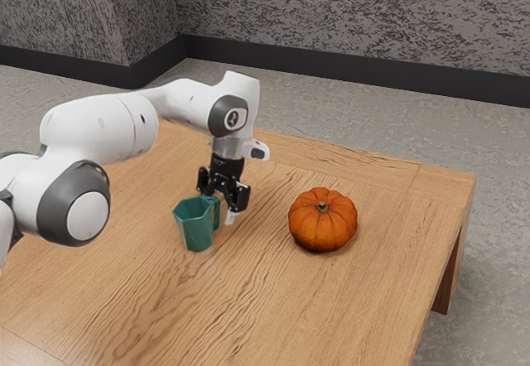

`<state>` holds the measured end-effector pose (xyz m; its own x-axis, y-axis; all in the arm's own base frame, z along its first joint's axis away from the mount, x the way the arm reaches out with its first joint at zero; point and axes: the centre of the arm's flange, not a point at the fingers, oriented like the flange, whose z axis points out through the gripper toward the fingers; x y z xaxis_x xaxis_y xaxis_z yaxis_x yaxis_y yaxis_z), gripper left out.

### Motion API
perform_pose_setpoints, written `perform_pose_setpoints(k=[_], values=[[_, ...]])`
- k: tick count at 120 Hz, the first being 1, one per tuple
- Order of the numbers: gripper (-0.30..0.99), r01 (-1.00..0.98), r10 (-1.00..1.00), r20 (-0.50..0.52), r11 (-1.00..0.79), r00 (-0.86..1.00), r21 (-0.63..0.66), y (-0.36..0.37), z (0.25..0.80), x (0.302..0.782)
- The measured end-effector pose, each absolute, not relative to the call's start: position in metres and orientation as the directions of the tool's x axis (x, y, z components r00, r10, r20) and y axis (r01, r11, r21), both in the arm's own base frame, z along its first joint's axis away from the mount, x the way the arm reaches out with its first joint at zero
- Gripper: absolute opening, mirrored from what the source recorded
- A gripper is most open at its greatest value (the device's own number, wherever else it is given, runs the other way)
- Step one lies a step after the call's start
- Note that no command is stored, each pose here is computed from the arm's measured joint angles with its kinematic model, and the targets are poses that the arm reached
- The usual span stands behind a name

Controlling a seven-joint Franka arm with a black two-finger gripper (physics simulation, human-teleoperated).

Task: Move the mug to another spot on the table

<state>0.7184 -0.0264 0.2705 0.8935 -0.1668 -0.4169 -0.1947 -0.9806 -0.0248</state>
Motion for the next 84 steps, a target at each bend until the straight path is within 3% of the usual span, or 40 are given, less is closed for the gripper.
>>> perform_pose_setpoints(k=[14,28,39,58,84], values=[[0.6,-0.208,-0.193,-0.363,-0.978,0.912,-0.003,-0.039,0.31,0.72],[0.64,-0.252,-0.253,-0.226,-0.967,0.941,0.033,-0.056,0.416,0.71],[0.66,-0.3,-0.306,-0.181,-0.952,0.935,0.06,-0.059,0.479,0.673],[0.68,-0.377,-0.387,-0.16,-0.922,0.908,0.089,-0.058,0.532,0.603],[0.69,-0.496,-0.501,-0.078,-0.865,0.862,0.075,-0.055,0.584,0.573]])
